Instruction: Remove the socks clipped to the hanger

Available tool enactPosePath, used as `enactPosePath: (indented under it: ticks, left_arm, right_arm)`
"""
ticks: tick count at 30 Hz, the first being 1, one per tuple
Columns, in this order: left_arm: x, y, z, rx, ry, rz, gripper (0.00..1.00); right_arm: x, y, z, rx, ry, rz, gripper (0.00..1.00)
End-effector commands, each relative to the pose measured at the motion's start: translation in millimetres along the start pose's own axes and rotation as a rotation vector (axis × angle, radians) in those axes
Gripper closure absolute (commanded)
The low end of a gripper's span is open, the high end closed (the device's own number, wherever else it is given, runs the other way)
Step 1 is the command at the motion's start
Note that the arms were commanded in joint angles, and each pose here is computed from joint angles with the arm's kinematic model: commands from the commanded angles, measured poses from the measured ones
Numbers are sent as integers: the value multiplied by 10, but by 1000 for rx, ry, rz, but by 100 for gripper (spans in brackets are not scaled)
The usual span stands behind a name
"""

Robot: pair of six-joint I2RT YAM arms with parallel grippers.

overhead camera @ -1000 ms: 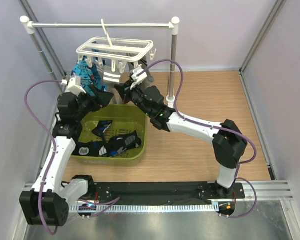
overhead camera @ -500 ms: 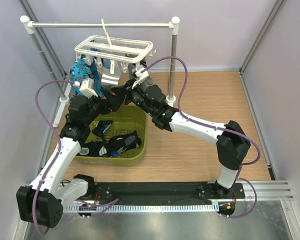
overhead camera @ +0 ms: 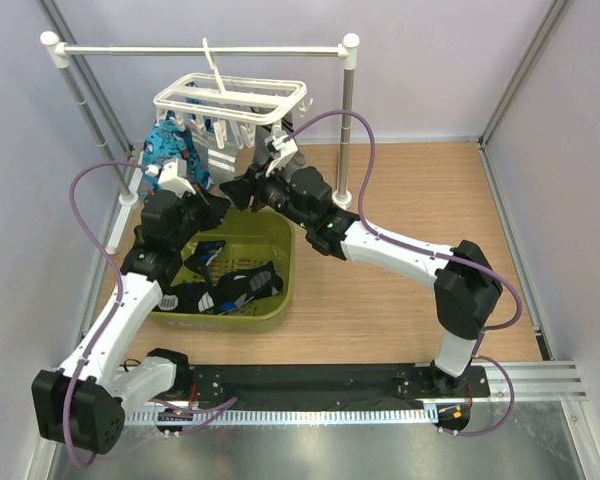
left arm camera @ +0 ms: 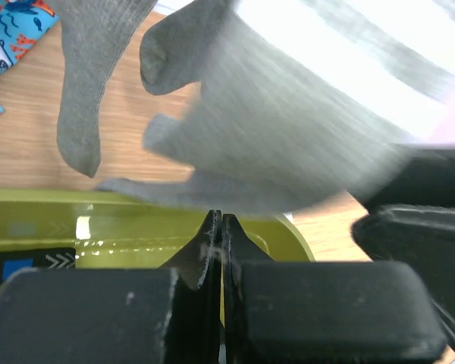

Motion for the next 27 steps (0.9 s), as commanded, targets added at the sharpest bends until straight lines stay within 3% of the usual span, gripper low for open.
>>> enactPosePath:
  ticks: [1,5,11,13,14,16,27]
  left_arm:
    - [-122,-137,-114,11,36,-32,100]
    - [-179,-89,-142,4,63,-17,100]
    - [-202,-126,-151,29,62,-30,97]
    - [-165,-237,-138,46,34,-73,72]
    - [-107,-285,-78,48,-15,-95,51]
    - [-55,-419,-91,93,-21,-136,40]
    - [388,-412,-121,200,117,-238,37]
  right_arm:
    - [-122,-497,184,19,-3,-56,51]
    - [-185,-602,257,24,4,-24,36]
    - [-230,-686,272,17,24,-30,39]
    - [-254,-670,256,7,38,-11,39]
    - [-304,-719,283,3,35,-16,39]
    - [-378,-740,294,-6,36,-13,38]
    - [-1095,-1138,453,-42,33,-128,36]
Point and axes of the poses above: each gripper's point midway between its finger pads, its own x axis out along the fingers, its own z axis along the line the jaws close on, y = z × x, the point moved 5 cm from there along -x, back along the fingers, and after that the axes turned 3 degrees about x, right-handed, at the moved point
